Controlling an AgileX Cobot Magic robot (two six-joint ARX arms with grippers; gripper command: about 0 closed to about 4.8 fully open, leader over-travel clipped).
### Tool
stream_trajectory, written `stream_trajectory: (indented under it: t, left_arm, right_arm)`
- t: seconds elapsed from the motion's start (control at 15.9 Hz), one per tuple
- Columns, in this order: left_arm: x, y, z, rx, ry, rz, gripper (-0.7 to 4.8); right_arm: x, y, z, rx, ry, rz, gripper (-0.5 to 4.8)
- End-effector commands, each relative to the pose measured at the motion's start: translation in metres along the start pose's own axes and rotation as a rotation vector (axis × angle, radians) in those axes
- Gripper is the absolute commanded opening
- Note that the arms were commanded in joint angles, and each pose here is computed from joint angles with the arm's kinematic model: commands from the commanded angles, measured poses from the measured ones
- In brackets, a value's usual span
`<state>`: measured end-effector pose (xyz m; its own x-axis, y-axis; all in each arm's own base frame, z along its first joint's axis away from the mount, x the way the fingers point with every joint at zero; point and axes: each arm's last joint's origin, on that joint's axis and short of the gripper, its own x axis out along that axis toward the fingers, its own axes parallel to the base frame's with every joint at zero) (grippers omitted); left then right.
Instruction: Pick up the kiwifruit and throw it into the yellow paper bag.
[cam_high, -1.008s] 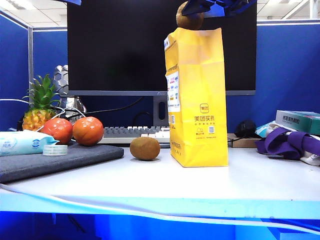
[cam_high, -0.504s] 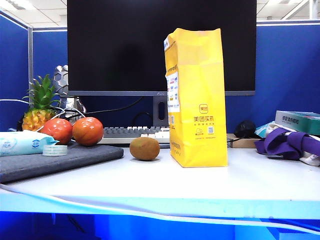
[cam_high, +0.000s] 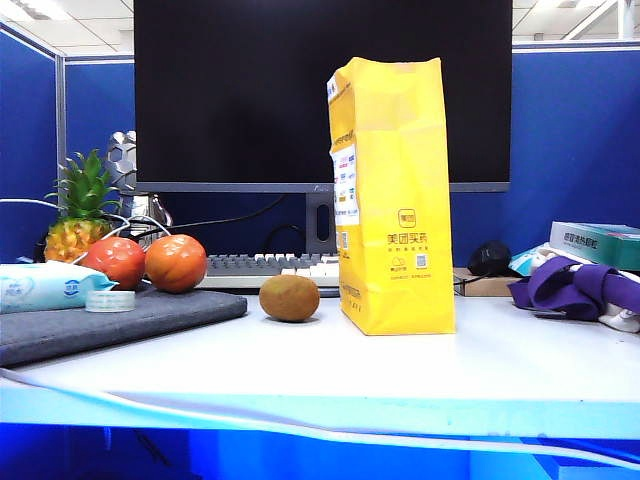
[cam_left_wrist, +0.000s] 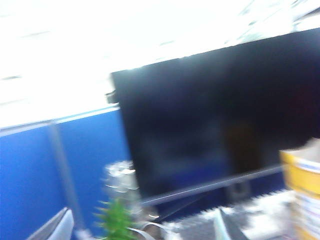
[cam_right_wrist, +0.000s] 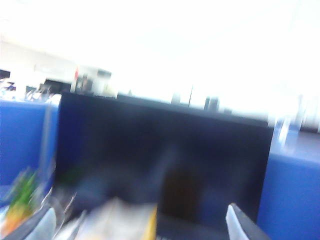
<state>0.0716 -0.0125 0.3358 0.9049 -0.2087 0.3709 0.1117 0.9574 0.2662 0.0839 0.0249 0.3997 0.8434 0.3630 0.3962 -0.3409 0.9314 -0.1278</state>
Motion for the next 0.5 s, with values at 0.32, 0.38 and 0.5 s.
stream_trajectory:
  t: [0.32,0.38,0.5]
  left_arm:
    - [-0.002,-0.017,-0.06,-0.137,0.241,-0.083,3.77]
    - [-0.002,-0.018,-0.063,-0.138,0.248,-0.084,3.77]
    - [-0.003,-0.018,-0.065,-0.146,0.275,-0.079,3.76]
  right_arm:
    - [-0.057,0.02,-0.167,0.425,0.106,-0.079,4.79]
    - [-0.058,0.021,-0.172,0.429,0.128,-0.09,4.79]
    - [-0.06,0.021,-0.179,0.439,0.162,-0.095,4.79]
